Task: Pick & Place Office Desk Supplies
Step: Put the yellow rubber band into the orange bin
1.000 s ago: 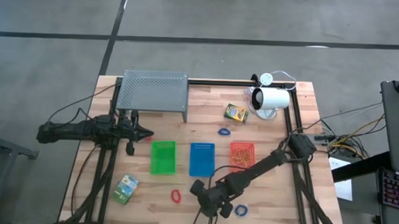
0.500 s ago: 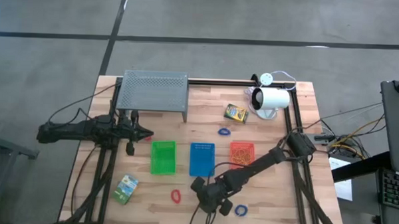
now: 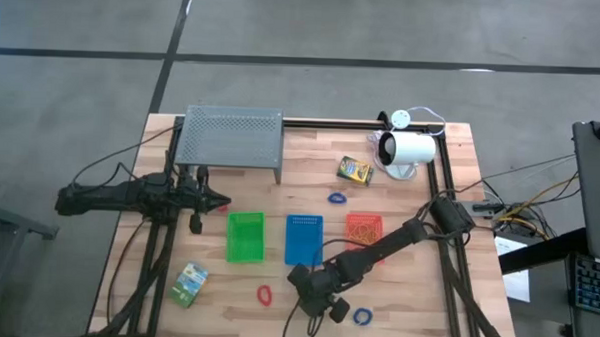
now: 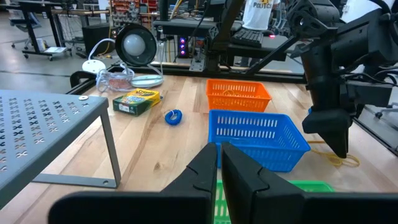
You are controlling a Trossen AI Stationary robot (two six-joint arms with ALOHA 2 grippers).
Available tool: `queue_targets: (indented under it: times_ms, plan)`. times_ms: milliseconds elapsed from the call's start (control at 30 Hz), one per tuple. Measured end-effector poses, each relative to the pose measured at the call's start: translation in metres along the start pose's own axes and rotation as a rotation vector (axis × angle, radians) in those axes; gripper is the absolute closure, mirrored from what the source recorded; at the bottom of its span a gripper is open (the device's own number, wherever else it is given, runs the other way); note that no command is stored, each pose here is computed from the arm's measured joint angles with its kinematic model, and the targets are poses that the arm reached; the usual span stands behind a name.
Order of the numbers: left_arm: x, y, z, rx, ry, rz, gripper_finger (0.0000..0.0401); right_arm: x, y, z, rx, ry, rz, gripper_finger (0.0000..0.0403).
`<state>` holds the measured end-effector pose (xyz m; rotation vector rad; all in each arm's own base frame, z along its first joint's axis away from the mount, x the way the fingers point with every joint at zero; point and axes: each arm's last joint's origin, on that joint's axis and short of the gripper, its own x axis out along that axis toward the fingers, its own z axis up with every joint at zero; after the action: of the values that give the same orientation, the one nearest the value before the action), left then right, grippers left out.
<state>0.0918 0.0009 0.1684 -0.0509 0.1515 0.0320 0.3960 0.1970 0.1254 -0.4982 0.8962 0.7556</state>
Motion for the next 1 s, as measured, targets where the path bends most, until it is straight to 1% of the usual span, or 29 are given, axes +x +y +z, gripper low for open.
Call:
queue_targets:
  times_ms: [233, 633, 1000]
  plan:
    - [0.0, 0.0, -0.0001, 0.0, 0.0, 0.0, 0.0373, 0.0, 0.0001, 0.0001, 0.002, -0.001, 0.0, 0.0319]
    - [0.0, 0.0, 0.0, 0.0, 0.0, 0.0, 0.0373, 0.0001, 0.0002, 0.0005, 0.002, -0.002, -0.004, 0.0391]
    - [0.0, 0.0, 0.0, 0.0, 0.0, 0.0, 0.0373, -0.0002, 0.0005, 0.0011, 0.045, -0.002, -0.009, 0.0394]
